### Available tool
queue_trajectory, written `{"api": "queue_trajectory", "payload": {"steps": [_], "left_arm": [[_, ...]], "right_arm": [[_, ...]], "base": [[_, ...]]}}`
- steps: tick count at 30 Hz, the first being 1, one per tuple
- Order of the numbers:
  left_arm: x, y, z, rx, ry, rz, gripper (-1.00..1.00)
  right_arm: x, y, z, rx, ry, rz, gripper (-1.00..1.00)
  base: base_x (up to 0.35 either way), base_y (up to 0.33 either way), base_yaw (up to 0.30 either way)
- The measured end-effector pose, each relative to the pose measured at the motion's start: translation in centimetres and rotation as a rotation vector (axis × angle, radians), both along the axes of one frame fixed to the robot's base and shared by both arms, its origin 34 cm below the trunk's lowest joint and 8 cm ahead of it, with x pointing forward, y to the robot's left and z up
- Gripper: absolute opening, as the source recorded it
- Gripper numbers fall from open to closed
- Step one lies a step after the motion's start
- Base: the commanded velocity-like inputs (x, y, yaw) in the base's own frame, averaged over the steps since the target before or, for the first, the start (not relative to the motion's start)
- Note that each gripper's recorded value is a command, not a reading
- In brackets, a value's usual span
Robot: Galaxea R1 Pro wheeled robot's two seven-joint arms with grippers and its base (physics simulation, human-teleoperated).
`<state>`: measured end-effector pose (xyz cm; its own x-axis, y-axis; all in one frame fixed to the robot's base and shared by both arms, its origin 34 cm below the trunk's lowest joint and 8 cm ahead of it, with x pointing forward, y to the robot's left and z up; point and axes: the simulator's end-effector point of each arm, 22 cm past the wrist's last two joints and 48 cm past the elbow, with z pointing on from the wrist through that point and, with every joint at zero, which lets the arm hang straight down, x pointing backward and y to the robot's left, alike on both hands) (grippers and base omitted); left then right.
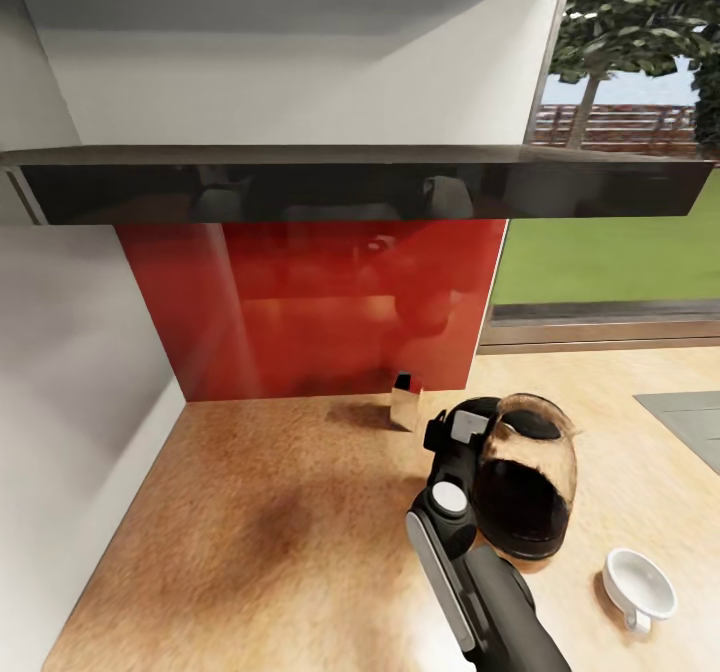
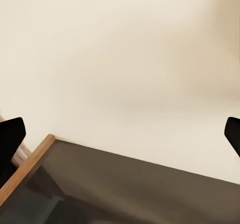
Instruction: Set up a coffee station on the kitchen countertop: keep the coffee maker on the countertop, move the bottle of coffee from the kitchen shelf to the counter next to the coffee maker, place a paper coffee filter on top of the coffee maker, put the saucer next to the coffee maker with the coffee cup on the saucer, and place the electric kettle next to the coffee maker.
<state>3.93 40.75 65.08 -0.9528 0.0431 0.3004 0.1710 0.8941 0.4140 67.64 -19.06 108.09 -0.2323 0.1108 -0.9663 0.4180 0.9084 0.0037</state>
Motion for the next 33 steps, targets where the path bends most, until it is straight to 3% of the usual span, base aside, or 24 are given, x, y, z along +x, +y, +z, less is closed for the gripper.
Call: {"api": "queue_trajectory", "payload": {"steps": [8, 12, 18, 21, 33], "left_arm": [[0.4, -0.1, -0.1, -0.004, -0.011, -0.005, 1.00], [0.5, -0.2, -0.2, -0.006, -0.013, -0.005, 1.00], [1.0, -0.3, -0.3, -0.006, -0.027, 0.007, 1.00], [1.0, -0.3, -0.3, -0.006, -0.028, 0.009, 1.00], [1.0, -0.3, -0.3, -0.007, -0.025, 0.009, 1.00]], "right_arm": [[-0.1, 0.2, 0.8, -0.005, 0.003, 0.013, -1.00], [-0.2, 1.9, 1.4, -0.015, -0.007, 0.053, -1.00], [-0.5, 4.6, 4.3, -0.142, -0.083, 0.112, -1.00], [-0.7, 5.8, 5.0, -0.175, -0.106, 0.136, -1.00], [-0.8, 6.2, 5.3, -0.189, -0.115, 0.145, -1.00]], "base": [[0.000, 0.000, 0.000], [0.000, 0.000, 0.000], [0.000, 0.000, 0.000], [0.000, 0.000, 0.000], [0.000, 0.000, 0.000]]}}
